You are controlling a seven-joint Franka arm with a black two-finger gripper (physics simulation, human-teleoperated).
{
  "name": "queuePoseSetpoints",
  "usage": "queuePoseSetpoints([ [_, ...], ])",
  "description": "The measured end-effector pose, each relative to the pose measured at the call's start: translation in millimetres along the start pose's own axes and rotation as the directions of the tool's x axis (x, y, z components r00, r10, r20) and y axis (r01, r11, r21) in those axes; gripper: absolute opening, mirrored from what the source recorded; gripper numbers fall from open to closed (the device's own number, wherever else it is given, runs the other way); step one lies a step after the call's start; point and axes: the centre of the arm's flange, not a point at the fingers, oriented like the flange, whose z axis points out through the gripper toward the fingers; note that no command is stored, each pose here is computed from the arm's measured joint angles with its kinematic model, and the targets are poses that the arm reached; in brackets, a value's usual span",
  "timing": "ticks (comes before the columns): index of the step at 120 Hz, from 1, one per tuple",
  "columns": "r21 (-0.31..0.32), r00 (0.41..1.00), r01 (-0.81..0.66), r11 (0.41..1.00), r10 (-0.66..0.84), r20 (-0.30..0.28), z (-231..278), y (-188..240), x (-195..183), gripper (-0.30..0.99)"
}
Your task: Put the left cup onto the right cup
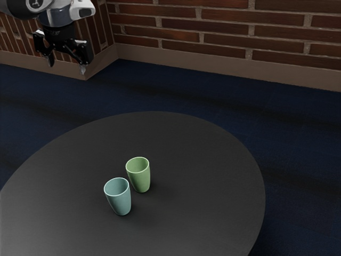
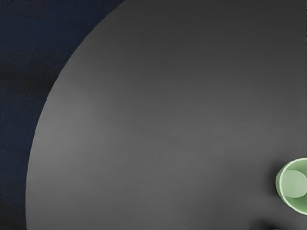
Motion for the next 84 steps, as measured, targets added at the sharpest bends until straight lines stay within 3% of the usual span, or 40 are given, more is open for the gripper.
queuePoseSetpoints([
  [60, -0.01, 0.999, -0.033, 0.999, 0.033, 0.006, 4, 4, -2, 0.69],
  [84, -0.002, 0.997, -0.053, 0.999, 0.054, 0.052, 31, 10, -7, 0.69],
])
